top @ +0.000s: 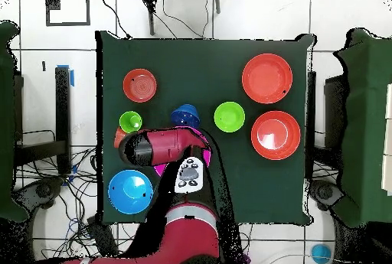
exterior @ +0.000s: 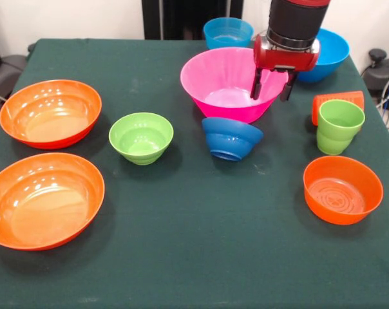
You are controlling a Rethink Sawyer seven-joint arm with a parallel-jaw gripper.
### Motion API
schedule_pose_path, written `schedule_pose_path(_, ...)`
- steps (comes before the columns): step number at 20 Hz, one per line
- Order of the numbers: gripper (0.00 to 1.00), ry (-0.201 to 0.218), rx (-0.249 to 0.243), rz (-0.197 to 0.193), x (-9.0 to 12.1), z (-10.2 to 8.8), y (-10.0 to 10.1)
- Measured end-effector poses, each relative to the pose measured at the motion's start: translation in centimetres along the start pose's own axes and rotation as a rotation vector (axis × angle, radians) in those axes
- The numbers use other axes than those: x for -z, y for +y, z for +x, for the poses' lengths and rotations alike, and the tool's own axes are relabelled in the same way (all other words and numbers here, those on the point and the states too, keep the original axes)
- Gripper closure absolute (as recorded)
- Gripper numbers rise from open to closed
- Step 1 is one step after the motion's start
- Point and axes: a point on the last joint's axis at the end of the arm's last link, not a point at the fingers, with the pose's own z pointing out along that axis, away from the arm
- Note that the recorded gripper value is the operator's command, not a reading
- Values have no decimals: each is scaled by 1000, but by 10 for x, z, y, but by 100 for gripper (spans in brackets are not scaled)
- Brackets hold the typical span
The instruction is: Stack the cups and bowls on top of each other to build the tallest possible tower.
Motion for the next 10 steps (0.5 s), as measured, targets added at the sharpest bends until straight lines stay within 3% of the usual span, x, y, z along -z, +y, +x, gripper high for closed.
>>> schedule_pose_path(10, 0, 0, 4, 1, 0, 1, 2)
